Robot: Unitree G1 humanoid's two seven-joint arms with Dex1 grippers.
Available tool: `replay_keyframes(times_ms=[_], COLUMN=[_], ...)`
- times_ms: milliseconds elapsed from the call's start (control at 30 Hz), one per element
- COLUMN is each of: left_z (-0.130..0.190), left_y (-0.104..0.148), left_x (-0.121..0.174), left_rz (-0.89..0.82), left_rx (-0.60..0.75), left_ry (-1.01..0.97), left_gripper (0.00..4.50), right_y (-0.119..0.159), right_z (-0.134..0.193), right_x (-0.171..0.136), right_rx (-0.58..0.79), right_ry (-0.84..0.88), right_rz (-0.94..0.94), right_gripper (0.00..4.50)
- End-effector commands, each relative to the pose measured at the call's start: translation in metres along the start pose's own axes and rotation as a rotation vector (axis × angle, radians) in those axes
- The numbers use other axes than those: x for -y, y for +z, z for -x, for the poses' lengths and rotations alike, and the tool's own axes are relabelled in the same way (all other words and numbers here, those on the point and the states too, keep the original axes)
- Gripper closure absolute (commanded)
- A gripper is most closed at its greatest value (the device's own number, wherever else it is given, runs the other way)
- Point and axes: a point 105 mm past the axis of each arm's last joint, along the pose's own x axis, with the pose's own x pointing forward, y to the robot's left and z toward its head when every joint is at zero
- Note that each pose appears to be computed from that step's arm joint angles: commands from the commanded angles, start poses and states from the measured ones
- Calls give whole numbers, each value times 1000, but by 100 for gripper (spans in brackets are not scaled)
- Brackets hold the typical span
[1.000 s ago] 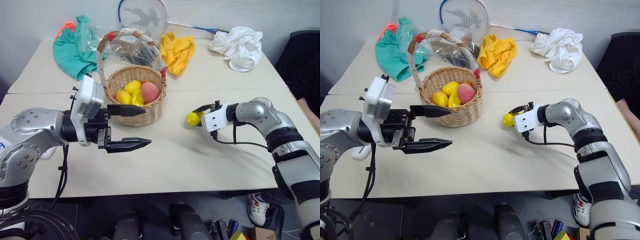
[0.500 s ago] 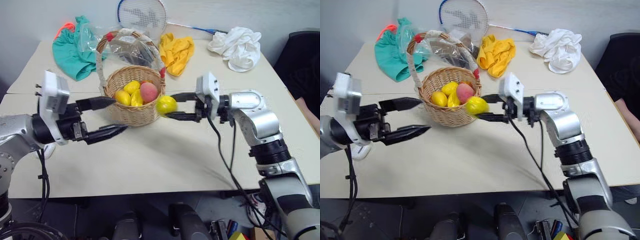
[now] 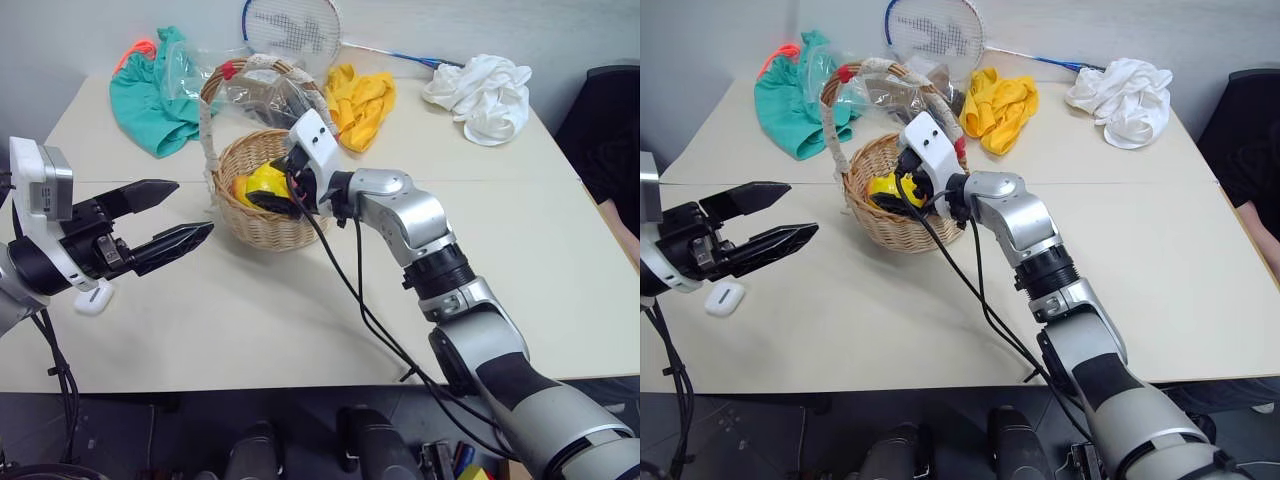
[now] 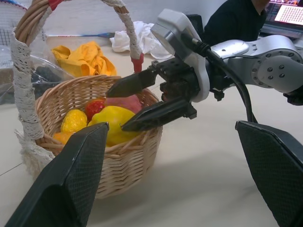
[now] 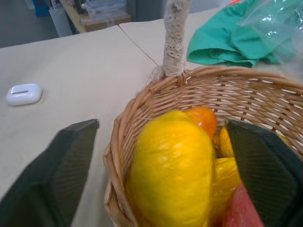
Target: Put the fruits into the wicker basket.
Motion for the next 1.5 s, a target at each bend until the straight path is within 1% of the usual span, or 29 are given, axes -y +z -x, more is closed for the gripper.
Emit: replay_keyframes(times_ms=[33,67,133,200,267,367,467,667,767,867,1067,1100,1133,1200,1233,1267,1367,1433,1467,1500], left_z=[4,4,3,0,-3,-8,-13,-15,-16,-17,-18,-19,-20,-23,-26,-30,-42,-50,-53,-57], left_y=[11,12,15,17,18,20,24,24,24,24,23,22,22,23,24,25,27,28,28,29], left_x=[5,5,5,4,4,4,4,2,1,2,3,3,4,4,5,6,10,12,13,14], left_rz=[-56,-55,-54,-58,-62,-69,-79,-88,-91,-93,-87,-85,-84,-82,-79,-74,-68,-67,-67,-63], left_rx=[29,34,47,53,57,65,76,71,74,77,75,74,74,74,78,84,95,100,102,108], left_ry=[5,4,4,-1,-7,-13,-23,-24,-24,-24,-29,-33,-38,-53,-69,-92,-163,-210,-223,-246], left_gripper=[0,0,0,0,0,0,0,0,0,0,0,0,0,0,0,0,0,0,0,0], right_y=[45,51,54,48,40,30,25,25,26,25,32,34,35,38,41,44,52,58,59,60], right_z=[36,51,73,89,96,94,75,40,29,21,25,28,32,41,54,72,130,166,177,197], right_x=[-3,-2,1,7,15,32,51,77,80,80,74,74,73,73,76,79,81,76,73,73], right_rx=[162,185,193,168,135,119,131,163,174,182,228,239,249,271,290,314,364,366,360,342], right_ry=[53,53,31,-19,-79,-184,-268,-365,-366,-366,-320,-317,-314,-315,-329,-355,-417,-454,-466,-507], right_rz=[-49,-77,-111,-114,-105,-140,-173,-196,-191,-155,-108,-102,-95,-74,-59,-40,24,83,100,128], right_gripper=[4,4,4,4,4,4,4,4,4,55,255,295,317,383,407,419,419,419,419,419])
